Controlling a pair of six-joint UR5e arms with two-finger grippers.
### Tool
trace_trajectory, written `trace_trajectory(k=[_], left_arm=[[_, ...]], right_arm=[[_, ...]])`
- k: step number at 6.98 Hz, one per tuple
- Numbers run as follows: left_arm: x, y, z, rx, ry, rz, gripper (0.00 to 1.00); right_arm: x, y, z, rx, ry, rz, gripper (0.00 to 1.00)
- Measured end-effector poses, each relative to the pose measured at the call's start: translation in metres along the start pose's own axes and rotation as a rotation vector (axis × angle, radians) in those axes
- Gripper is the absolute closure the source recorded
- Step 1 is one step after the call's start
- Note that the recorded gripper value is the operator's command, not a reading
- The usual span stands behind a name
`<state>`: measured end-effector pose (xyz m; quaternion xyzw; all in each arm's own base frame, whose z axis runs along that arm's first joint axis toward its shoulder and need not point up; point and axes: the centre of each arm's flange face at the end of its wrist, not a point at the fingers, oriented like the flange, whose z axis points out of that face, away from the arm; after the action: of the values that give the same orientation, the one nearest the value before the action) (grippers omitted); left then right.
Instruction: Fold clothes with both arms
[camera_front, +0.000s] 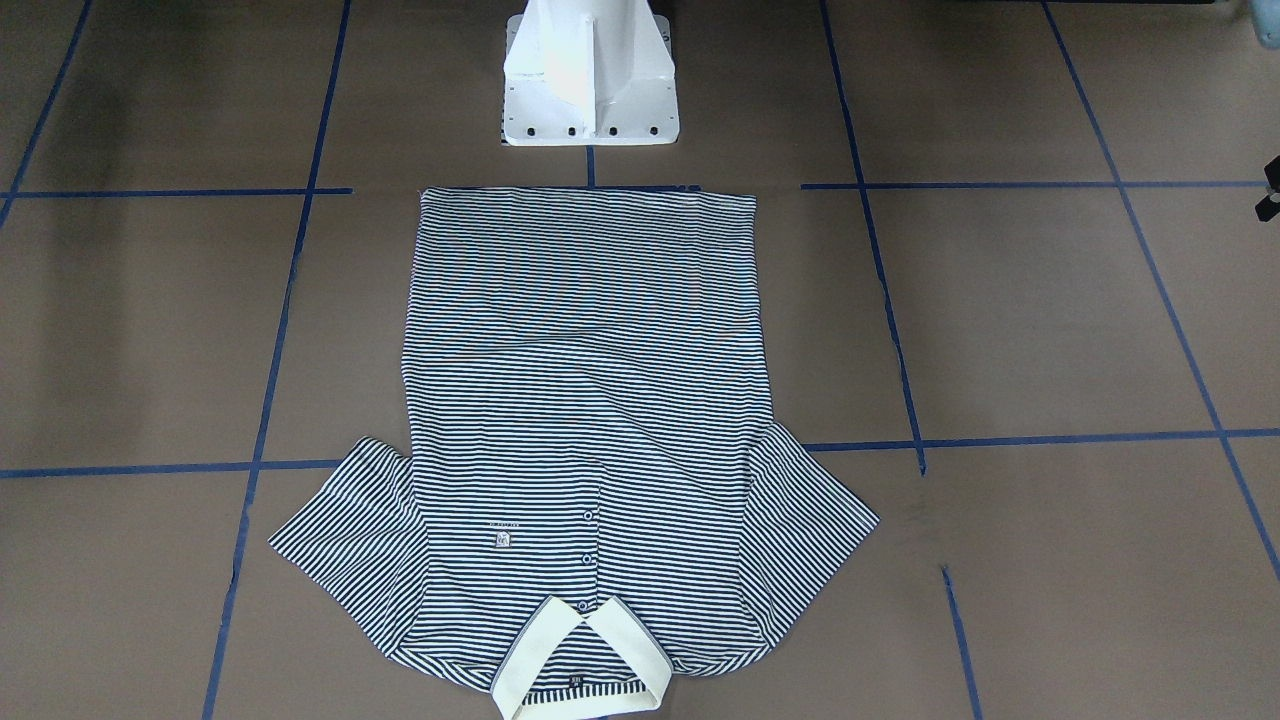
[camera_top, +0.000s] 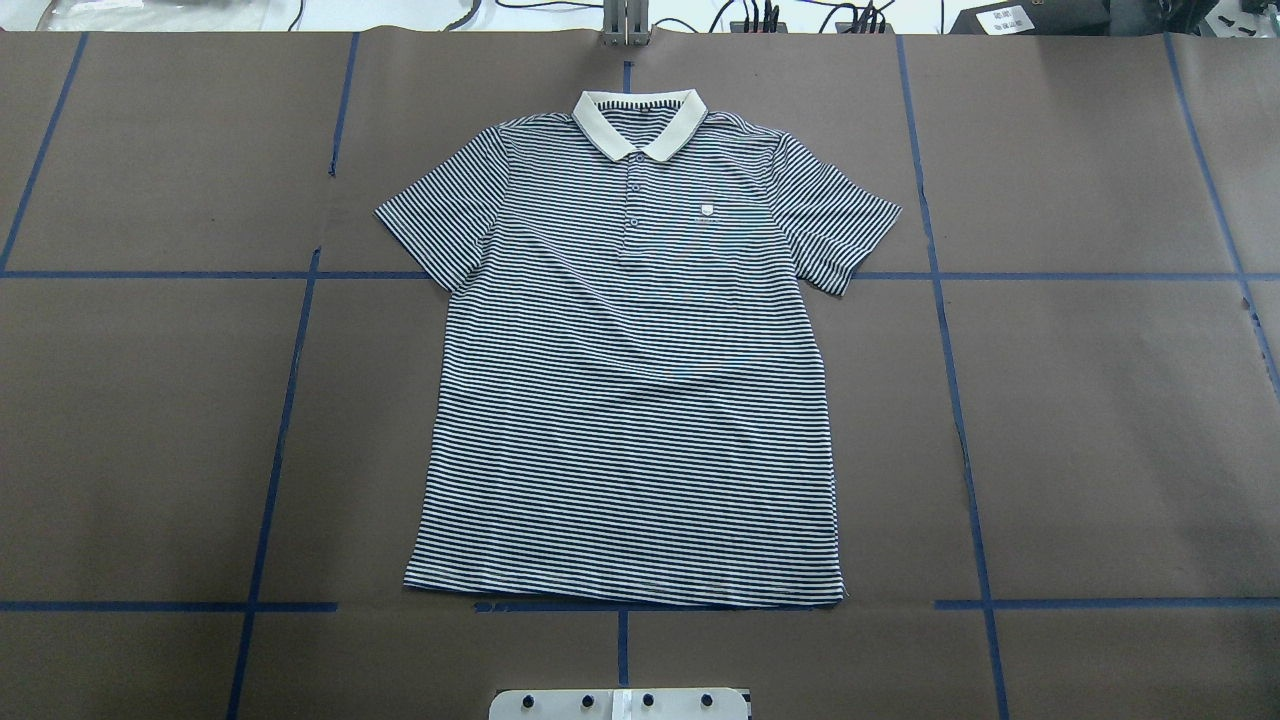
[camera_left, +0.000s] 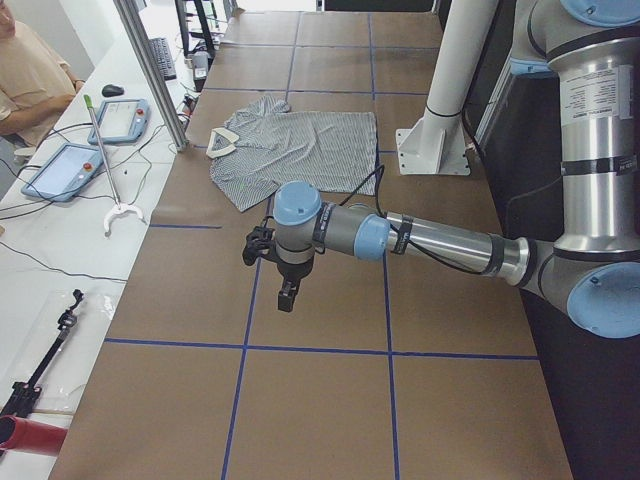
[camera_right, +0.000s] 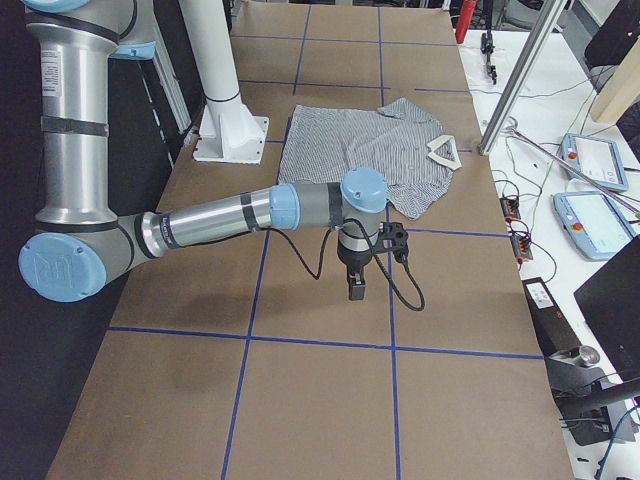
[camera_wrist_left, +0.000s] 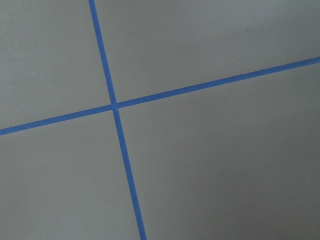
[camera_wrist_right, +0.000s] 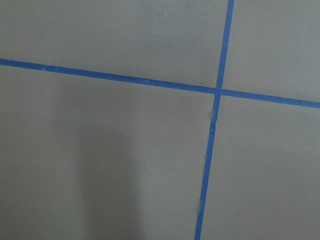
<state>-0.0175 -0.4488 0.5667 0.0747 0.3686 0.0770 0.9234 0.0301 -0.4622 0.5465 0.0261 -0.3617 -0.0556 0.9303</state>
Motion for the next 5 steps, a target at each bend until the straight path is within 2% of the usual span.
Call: trace_trajectory(k=[2, 4, 5], left_arm=[[-0.014, 0.002, 0.013, -0.049, 0.004, -0.05, 0.0], [-0.015, 0.002, 0.013, -0.058, 0.006, -0.059, 0.0], [-0.011, 0.0, 0.011, -0.049, 0.014, -0.048, 0.0]], right_arm=[[-0.007, -0.001, 0.006, -0.012, -0.014, -0.013, 0.0], [-0.052, -0.014, 0.026, -0.019, -0.072, -0.054, 0.0], [-0.087, -0.033, 0.04, -0.001, -0.102, -0.018, 0.0]])
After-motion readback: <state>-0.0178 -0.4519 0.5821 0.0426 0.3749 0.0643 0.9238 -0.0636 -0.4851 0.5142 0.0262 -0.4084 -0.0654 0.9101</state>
